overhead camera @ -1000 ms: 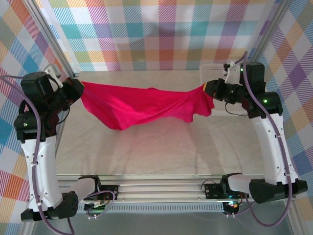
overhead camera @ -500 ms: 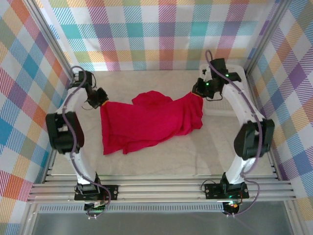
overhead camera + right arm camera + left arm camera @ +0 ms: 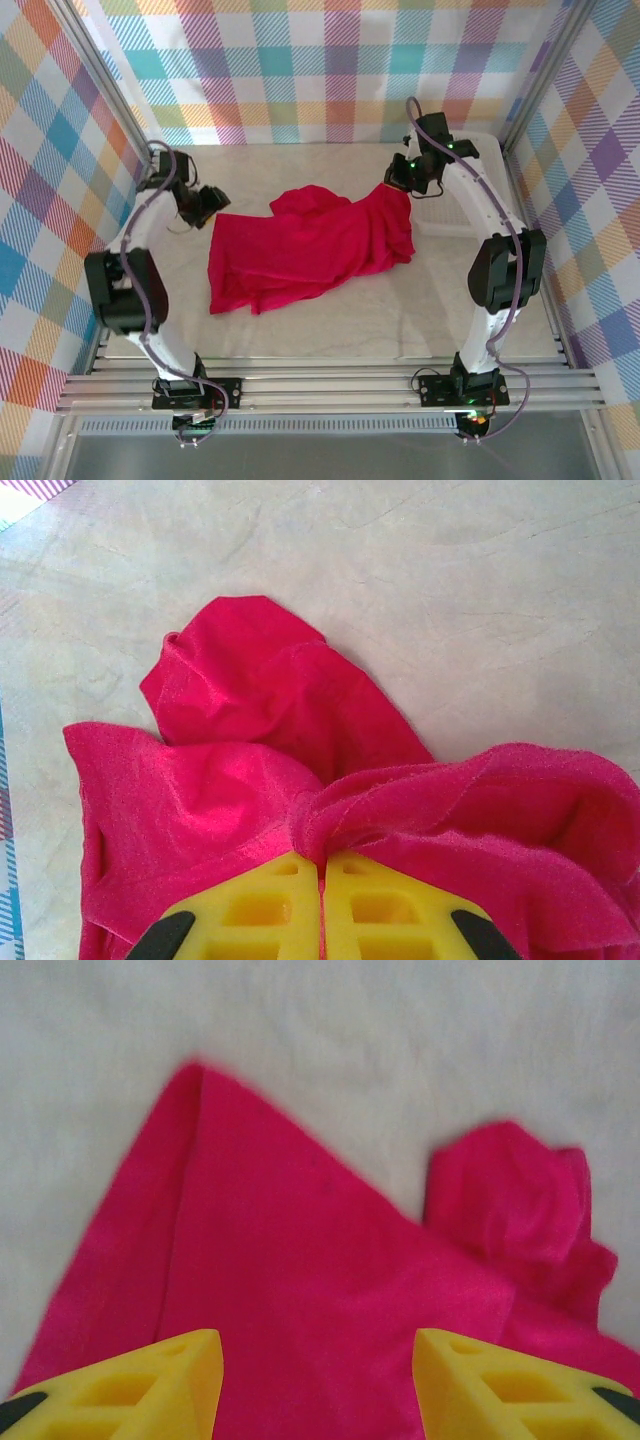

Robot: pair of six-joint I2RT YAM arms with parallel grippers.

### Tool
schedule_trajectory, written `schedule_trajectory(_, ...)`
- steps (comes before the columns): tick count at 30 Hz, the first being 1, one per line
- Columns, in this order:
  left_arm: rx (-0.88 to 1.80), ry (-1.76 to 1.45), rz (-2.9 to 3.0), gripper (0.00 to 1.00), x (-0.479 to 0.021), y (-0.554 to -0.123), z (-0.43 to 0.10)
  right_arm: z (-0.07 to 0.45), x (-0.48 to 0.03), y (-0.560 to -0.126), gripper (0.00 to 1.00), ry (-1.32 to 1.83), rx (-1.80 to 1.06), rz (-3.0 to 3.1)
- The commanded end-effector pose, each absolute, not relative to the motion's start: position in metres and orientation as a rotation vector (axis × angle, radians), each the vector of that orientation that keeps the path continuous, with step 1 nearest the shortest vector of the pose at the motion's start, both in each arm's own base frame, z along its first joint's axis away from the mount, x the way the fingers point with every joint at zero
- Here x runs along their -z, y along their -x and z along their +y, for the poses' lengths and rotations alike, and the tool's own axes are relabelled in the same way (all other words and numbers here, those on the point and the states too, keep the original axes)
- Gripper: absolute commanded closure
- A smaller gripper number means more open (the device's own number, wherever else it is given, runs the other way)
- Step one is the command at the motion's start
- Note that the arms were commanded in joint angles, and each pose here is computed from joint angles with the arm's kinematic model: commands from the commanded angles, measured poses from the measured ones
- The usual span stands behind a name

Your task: Fold the inside-out t-shirt

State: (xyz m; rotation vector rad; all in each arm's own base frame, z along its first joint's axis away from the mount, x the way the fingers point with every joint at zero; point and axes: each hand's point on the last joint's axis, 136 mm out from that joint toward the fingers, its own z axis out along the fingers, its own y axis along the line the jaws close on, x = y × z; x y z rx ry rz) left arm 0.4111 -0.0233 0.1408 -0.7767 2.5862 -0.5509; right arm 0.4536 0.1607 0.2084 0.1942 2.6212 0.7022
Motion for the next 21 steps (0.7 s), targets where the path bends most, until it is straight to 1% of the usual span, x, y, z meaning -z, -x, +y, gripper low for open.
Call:
schedule_trajectory(1,0.633,0.933,2.616,0.48,-0.117,-0.369,-0.037,0.162,-0.222,-0.448,1.0,-0.157,-0.704,2.593)
schedule_trajectory(4,0.734,1.045,2.534,0.48,-0.108,-0.354,-0.047,0.163,-0.22,-0.448,1.0,-0.15,-0.702,2.6)
schedule_trajectory(7,0.78,1.129,2.486,0.47,-0.098,-0.344,-0.051,0.164,-0.221,-0.447,1.0,-0.147,-0.716,2.599)
schedule_trajectory(13,0.839,1.264,2.515,0.47,-0.064,-0.335,-0.058,0.165,-0.224,-0.445,1.0,-0.142,-0.72,2.594)
schedule_trajectory(15,0.828,1.277,2.519,0.49,-0.057,-0.338,-0.058,0.164,-0.225,-0.444,1.0,-0.14,-0.718,2.591)
schedule_trajectory(19,0.811,1.298,2.498,0.58,-0.051,-0.346,-0.055,0.163,-0.227,-0.441,1.0,-0.138,-0.712,2.591)
schedule_trajectory(21,0.811,1.307,2.501,0.59,-0.048,-0.349,-0.056,0.162,-0.227,-0.44,1.0,-0.138,-0.705,2.591)
